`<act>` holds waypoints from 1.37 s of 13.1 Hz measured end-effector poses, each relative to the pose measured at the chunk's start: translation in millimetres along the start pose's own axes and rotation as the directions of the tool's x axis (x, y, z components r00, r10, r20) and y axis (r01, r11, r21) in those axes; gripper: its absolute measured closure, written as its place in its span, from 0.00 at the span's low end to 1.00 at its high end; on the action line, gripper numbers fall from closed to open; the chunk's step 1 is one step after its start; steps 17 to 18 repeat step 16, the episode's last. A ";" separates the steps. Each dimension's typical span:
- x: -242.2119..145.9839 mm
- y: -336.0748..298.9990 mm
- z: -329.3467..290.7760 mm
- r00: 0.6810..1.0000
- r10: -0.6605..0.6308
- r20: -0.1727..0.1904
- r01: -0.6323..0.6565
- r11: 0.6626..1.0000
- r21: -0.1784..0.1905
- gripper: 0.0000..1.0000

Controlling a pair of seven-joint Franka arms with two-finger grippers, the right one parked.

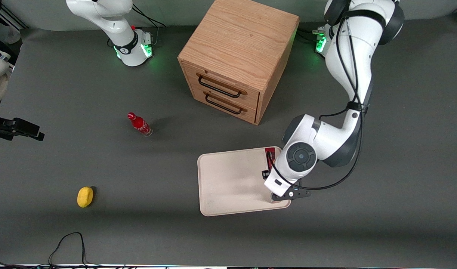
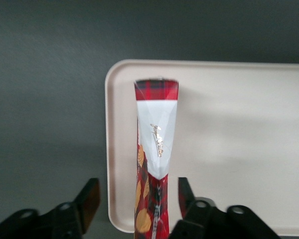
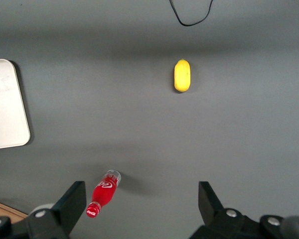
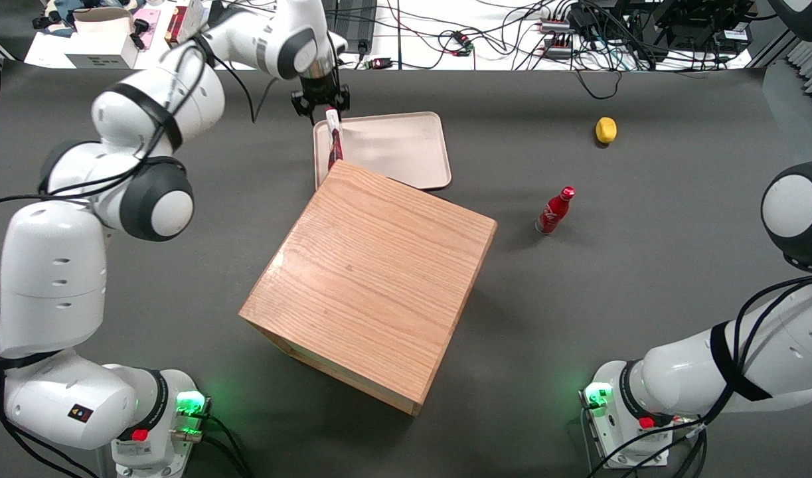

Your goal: Place red cookie box on tray

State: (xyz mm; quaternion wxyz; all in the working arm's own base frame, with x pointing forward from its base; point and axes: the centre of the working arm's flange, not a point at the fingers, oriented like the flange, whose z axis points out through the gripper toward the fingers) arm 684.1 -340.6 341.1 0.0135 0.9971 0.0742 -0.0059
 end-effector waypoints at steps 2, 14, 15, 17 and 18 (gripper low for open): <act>-5.0 -25.1 -65.4 0.999 -0.034 -0.033 0.032 0.999 -0.037 0.01; -147.0 -296.6 -263.0 0.982 0.187 0.027 -0.188 0.981 0.049 0.00; -154.3 -297.8 -265.6 0.980 0.196 0.022 -0.197 0.979 0.057 0.00; -158.1 -298.2 -266.7 0.978 0.210 0.019 -0.210 0.976 0.061 0.00; -158.1 -298.2 -266.7 0.978 0.210 0.019 -0.210 0.976 0.061 0.00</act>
